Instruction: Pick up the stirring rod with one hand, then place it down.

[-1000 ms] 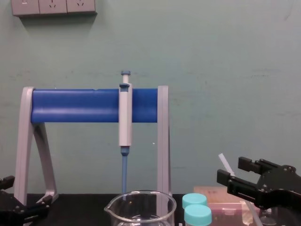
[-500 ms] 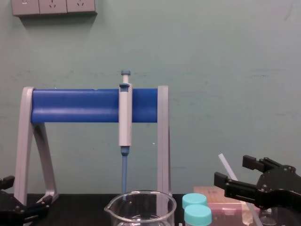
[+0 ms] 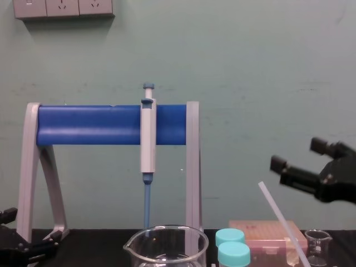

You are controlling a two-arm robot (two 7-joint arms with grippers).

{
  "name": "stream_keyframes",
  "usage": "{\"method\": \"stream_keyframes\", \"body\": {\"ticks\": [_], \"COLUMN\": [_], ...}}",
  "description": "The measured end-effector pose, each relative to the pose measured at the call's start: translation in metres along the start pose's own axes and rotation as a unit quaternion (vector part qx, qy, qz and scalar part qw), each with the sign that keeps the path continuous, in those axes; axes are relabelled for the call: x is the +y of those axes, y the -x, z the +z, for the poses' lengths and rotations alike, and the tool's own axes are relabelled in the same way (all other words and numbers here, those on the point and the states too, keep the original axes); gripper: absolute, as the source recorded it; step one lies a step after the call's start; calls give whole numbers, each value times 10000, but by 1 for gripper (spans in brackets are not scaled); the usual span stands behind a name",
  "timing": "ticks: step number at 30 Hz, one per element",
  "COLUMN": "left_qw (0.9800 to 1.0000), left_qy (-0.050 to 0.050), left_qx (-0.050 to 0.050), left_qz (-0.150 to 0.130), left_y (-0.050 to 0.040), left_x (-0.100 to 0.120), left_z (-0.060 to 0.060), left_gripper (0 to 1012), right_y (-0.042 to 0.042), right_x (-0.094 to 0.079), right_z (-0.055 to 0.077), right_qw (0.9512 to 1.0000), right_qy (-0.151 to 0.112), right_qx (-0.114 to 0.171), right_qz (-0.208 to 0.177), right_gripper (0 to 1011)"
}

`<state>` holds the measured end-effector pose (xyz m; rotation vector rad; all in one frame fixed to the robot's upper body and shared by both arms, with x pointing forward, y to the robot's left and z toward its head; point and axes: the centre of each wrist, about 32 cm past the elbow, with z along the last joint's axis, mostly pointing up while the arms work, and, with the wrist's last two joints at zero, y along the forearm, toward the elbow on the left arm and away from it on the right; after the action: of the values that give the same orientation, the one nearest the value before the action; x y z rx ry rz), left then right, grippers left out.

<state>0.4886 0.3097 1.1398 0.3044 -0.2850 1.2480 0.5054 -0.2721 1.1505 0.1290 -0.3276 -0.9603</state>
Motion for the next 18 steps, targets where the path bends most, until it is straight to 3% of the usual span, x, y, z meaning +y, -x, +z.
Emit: {"method": "stream_keyframes", "body": {"ticks": [3,8,18], "left_qw": [10000,10000,10000], "left_qy": [0,0,0], "left_qx": [0,-1,0], "left_qz": [0,0,0], "left_y": [0,0,0], "left_x": [0,0,0], "left_z": [0,0,0], "left_gripper": [1000,1000,1000], "right_y": [8,-6,-62], "right_x": [-23,-57,-241], "right_z": [30,51,31], "right_qw": [9996,9988,9942], "right_qy": [-95,-9,489], "right_qx": [-35,22,131], "right_qz": [-253,-492,-947], "right_gripper": [1002,1000,1002]}}
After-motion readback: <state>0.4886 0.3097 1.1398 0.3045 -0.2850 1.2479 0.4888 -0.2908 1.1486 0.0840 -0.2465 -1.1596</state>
